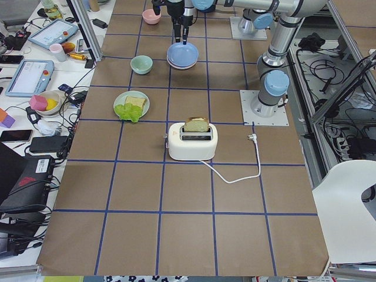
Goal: Stack three plates with pink and blue
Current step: 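Lower the blue plate onto the stack and open the right gripper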
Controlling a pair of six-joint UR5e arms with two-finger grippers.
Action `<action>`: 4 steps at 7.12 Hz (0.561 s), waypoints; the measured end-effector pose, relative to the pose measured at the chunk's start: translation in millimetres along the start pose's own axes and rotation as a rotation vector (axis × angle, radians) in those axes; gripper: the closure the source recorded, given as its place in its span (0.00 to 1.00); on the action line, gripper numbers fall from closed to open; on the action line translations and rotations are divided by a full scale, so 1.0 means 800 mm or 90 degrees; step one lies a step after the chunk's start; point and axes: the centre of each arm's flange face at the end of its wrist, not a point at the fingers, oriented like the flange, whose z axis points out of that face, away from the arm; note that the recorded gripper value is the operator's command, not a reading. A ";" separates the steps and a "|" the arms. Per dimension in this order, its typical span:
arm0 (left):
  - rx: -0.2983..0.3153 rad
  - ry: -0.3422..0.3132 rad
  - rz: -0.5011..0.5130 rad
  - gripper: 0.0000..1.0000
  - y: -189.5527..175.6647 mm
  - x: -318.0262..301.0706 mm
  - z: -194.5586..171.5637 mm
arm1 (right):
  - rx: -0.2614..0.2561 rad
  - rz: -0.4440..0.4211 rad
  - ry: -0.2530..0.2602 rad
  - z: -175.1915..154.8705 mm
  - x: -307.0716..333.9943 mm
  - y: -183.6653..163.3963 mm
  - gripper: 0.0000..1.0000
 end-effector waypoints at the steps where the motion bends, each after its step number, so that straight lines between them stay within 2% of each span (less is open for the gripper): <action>1: 0.000 0.000 0.000 0.00 0.000 0.000 0.000 | -0.003 0.000 0.000 0.003 0.001 -0.001 1.00; 3: 0.001 0.000 0.000 0.00 0.000 0.000 -0.001 | -0.006 0.003 0.002 0.007 0.001 -0.002 0.48; 4: 0.001 0.000 0.000 0.00 0.000 0.000 -0.001 | -0.006 0.003 0.002 0.007 0.002 -0.004 0.35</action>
